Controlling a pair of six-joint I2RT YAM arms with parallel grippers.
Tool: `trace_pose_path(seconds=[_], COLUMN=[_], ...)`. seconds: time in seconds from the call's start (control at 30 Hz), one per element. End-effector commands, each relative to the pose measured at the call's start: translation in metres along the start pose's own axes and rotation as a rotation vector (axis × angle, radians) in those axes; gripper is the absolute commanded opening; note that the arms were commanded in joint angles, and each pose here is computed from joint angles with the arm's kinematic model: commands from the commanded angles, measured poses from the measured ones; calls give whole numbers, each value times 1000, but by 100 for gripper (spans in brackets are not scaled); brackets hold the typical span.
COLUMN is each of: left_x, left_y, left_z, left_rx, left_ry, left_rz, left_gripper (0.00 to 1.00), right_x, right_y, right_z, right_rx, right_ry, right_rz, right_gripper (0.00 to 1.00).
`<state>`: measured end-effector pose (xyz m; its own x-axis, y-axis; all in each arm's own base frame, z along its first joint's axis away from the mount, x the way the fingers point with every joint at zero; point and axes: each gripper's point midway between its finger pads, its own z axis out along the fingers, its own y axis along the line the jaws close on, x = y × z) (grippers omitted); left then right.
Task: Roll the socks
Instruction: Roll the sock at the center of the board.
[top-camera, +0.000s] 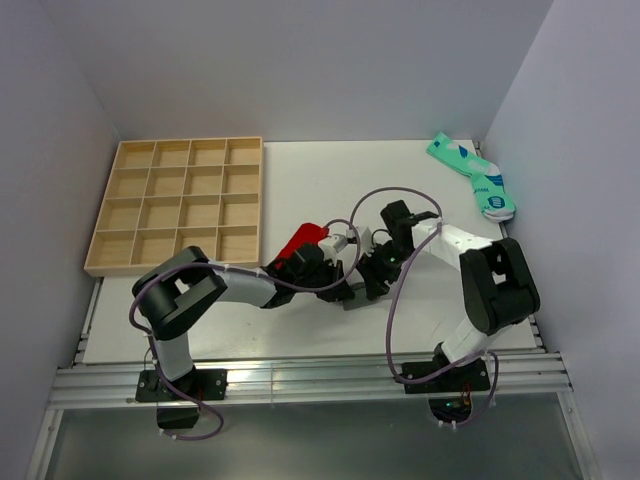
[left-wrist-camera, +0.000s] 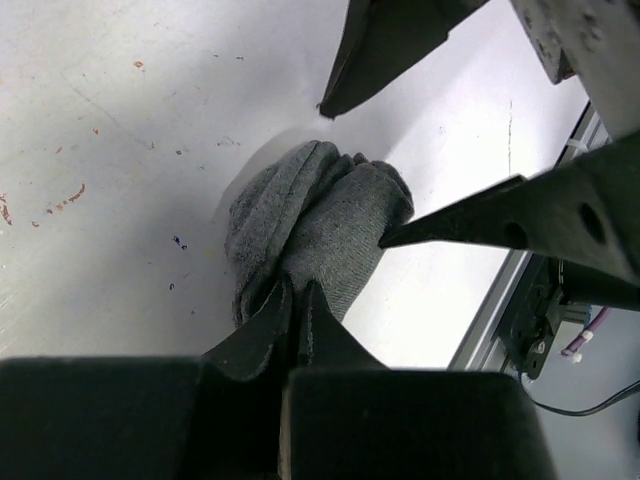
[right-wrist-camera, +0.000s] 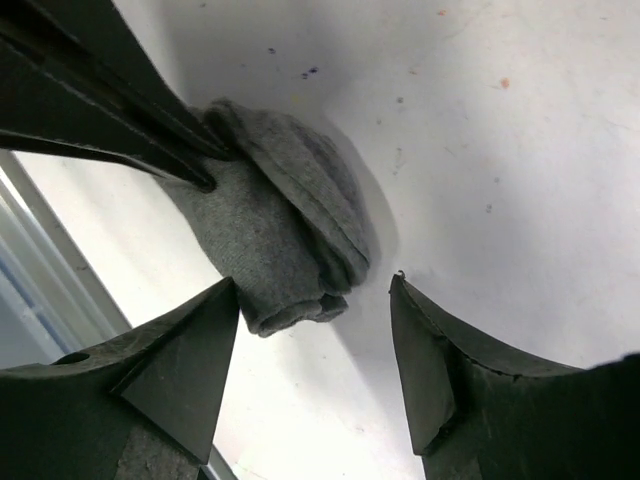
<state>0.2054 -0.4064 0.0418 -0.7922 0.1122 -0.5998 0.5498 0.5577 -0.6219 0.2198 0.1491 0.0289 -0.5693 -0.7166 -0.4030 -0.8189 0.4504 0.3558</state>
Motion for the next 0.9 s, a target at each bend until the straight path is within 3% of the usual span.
trace_pose_path(seconds=[0.0,0.43,0.7,0.87], left_x=[17,16,17,14], left_y=[7,25,27,28], left_z=[4,-1,1,2], left_rx=[-40,-34,-14,-5], left_ry=[81,133,214,260], left_rz=[-62,-199,-209,-203], left_gripper=[0,0,0,0], right_x=[-14,-19,-6,-8], right_y=[-15,12,25,14], right_z=[-9,-32,-31,-25], right_rx=[98,95,15,25], right_ry=[-66,-185,-144,-123], right_rz=[-35,-147,-243,-218], right_gripper=[69,72,73,73])
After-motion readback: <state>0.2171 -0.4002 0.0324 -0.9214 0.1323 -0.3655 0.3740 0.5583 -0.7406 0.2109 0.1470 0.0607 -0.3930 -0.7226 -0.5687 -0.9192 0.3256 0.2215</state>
